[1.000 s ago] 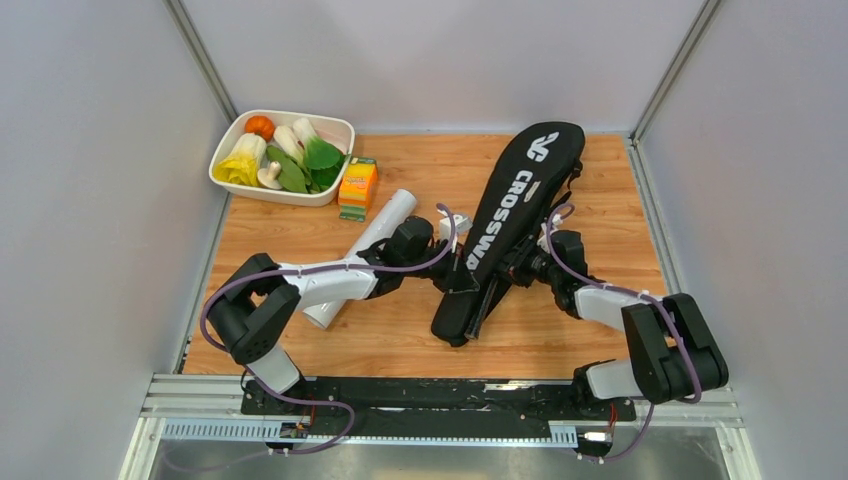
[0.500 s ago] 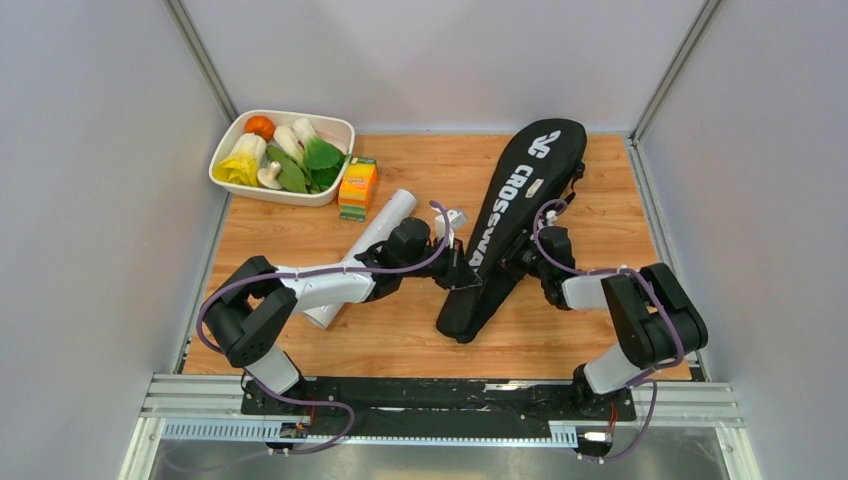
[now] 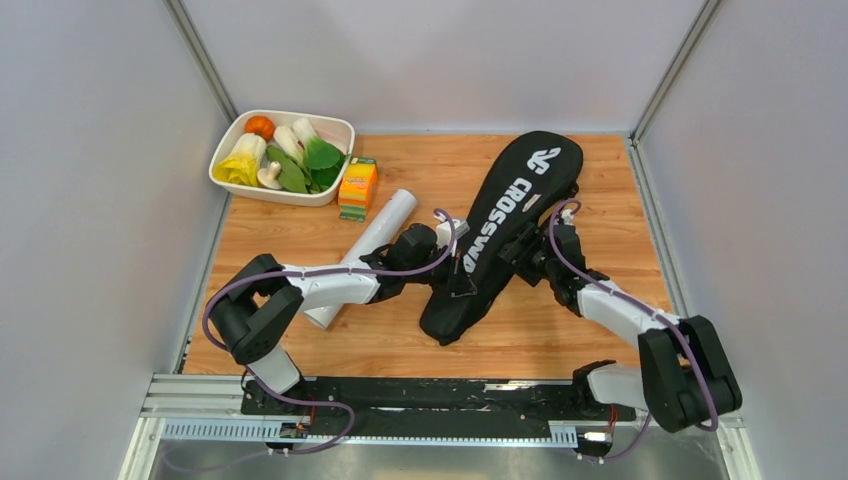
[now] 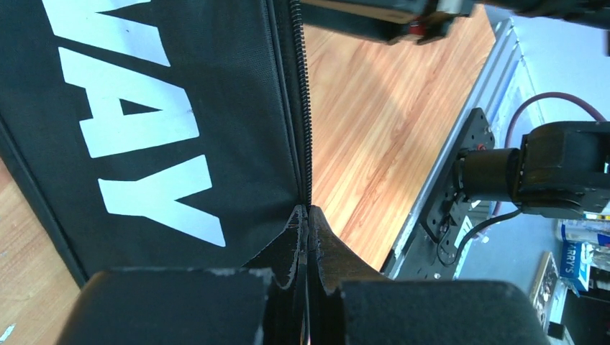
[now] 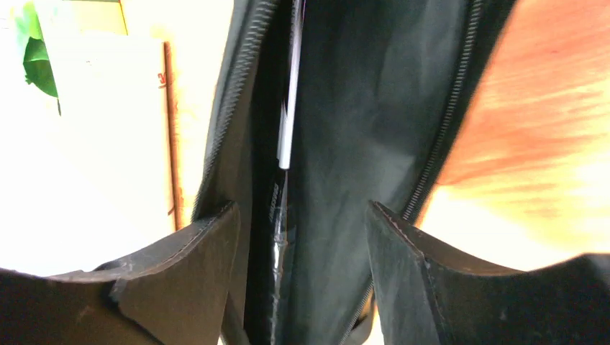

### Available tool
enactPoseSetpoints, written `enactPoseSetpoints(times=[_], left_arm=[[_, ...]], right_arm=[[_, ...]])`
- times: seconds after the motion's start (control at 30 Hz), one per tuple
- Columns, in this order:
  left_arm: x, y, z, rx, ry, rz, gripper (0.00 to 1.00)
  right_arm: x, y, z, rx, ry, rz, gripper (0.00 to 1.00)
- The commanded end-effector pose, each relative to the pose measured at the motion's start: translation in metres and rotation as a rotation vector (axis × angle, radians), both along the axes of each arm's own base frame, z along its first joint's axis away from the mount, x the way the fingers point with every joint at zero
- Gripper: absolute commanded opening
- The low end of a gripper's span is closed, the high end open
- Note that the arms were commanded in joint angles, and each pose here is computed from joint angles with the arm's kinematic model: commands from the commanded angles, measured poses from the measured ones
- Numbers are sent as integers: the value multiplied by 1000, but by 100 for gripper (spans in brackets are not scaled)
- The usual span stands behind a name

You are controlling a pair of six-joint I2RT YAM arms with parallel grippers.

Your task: Pack up the badminton gear

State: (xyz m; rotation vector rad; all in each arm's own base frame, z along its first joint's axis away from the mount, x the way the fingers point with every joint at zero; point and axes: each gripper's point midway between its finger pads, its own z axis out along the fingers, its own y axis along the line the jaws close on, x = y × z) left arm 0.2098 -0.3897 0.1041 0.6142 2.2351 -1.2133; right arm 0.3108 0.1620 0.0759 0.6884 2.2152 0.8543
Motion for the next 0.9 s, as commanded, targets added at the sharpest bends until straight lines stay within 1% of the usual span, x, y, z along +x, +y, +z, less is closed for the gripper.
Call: enactPoseSetpoints(times=[0.0,0.07,0.1,0.13,0.17,0.2,0.23,0.3,0.4,0.53,0.7,0.83,0.87], left_arm=[[6,-9,5,-3,-32,-4,3],[6,-7,0,11,-26,-1,13],[5,-6,-2,20,-23,-2,23],[6,-5,-3,25,-24,3,27],[4,-4,-6,36,-21,2,36],[5,-3,-7,44,-23,7,39],[3,-2,-9,56,-21,4,45],[2,0,-11,73,-25,4,49],[-1,2,-17,104,-24,7,50],[-5,8,-31,153,-12,13,49],[-5,26,-50,262,-23,53,49],[-3,37,-47,288,-41,89,49],[-1,38,-40,280,-58,102,50]], right_arm=[[-9,-21,10,-92,-29,-32,68],[-13,-29,11,-112,-24,-48,69],[-12,-31,15,-119,-37,-58,70],[-10,-34,19,-126,-53,-67,74],[-8,-36,23,-134,-69,-74,80],[-5,-38,28,-144,-86,-80,84],[-2,-42,31,-159,-99,-95,86],[7,-52,36,-192,-121,-134,88],[22,-60,39,-231,-135,-139,89],[39,-68,27,-258,-91,-119,88],[49,-59,3,-244,-25,-25,83],[56,-54,-11,-231,-7,-1,79],[57,-54,-16,-231,4,3,78]])
